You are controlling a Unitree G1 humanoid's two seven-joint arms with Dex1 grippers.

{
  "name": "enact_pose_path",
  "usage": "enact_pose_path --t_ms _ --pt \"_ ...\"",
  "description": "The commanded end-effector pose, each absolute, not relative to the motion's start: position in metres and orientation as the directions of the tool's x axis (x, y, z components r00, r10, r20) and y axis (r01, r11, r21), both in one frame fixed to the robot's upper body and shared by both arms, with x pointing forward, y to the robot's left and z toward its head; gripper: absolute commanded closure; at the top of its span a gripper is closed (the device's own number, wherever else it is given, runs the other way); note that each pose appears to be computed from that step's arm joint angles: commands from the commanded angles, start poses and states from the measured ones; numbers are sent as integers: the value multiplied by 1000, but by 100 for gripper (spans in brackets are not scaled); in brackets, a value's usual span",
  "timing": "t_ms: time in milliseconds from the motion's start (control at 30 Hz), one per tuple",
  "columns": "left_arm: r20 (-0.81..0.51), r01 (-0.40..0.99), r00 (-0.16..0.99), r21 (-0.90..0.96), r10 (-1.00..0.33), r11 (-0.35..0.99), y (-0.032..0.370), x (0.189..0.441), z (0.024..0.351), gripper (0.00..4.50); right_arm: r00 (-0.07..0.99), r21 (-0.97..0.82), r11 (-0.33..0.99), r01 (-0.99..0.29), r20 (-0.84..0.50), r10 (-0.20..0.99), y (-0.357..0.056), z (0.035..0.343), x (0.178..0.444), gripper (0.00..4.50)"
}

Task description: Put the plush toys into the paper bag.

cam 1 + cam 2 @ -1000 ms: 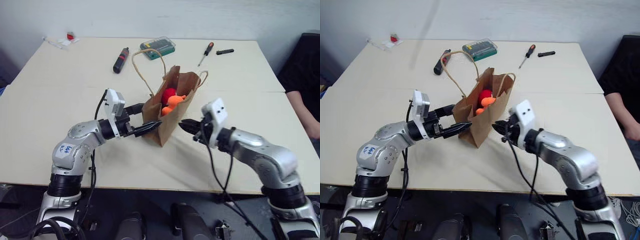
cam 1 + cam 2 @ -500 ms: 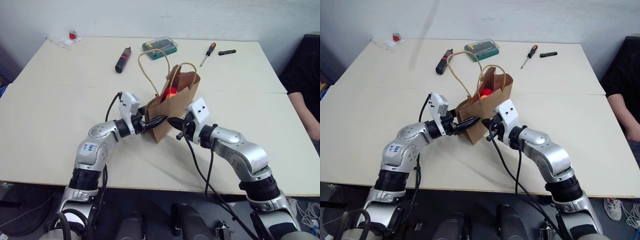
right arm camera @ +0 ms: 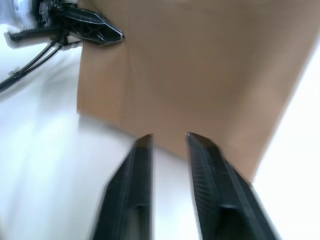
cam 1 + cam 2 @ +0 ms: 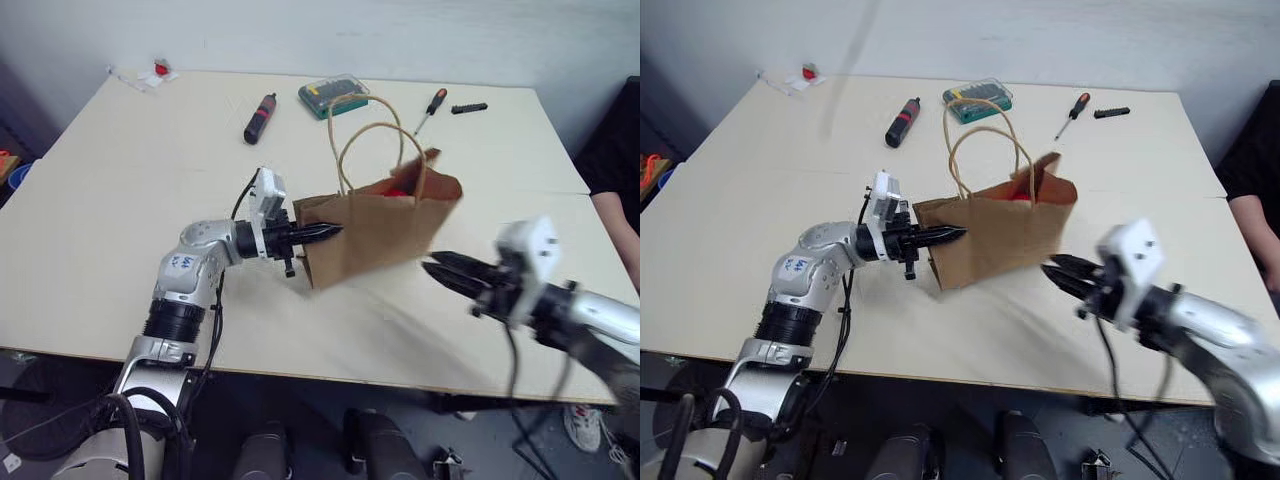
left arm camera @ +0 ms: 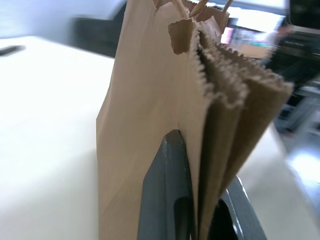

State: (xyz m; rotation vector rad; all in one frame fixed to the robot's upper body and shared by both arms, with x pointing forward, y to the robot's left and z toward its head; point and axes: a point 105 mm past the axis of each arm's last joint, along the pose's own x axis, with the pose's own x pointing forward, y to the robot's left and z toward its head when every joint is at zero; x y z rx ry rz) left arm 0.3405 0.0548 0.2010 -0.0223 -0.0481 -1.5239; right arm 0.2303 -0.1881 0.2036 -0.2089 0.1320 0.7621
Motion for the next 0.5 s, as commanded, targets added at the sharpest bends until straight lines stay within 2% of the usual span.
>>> enact_pose_path --t_ms 33,133,233,400,500 --pt "22 982 -188 17 -982 -188 35 327 201 450 701 -168 682 -712 -230 675 -210 223 189 213" --pt "-10 974 -224 29 -974 -224 21 335 191 450 722 -152 712 -685 -265 639 -224 224 170 109" --pt "-45 971 -234 50 -971 -236 14 341 185 450 745 -148 739 -658 -277 607 -229 220 164 2" --pt "-122 971 -223 64 -967 -232 18 346 181 450 758 -123 760 -638 -274 592 -233 211 166 2" --pt "-127 974 -198 85 -972 -210 36 343 187 387 734 -100 744 -661 -290 614 -234 208 166 0"
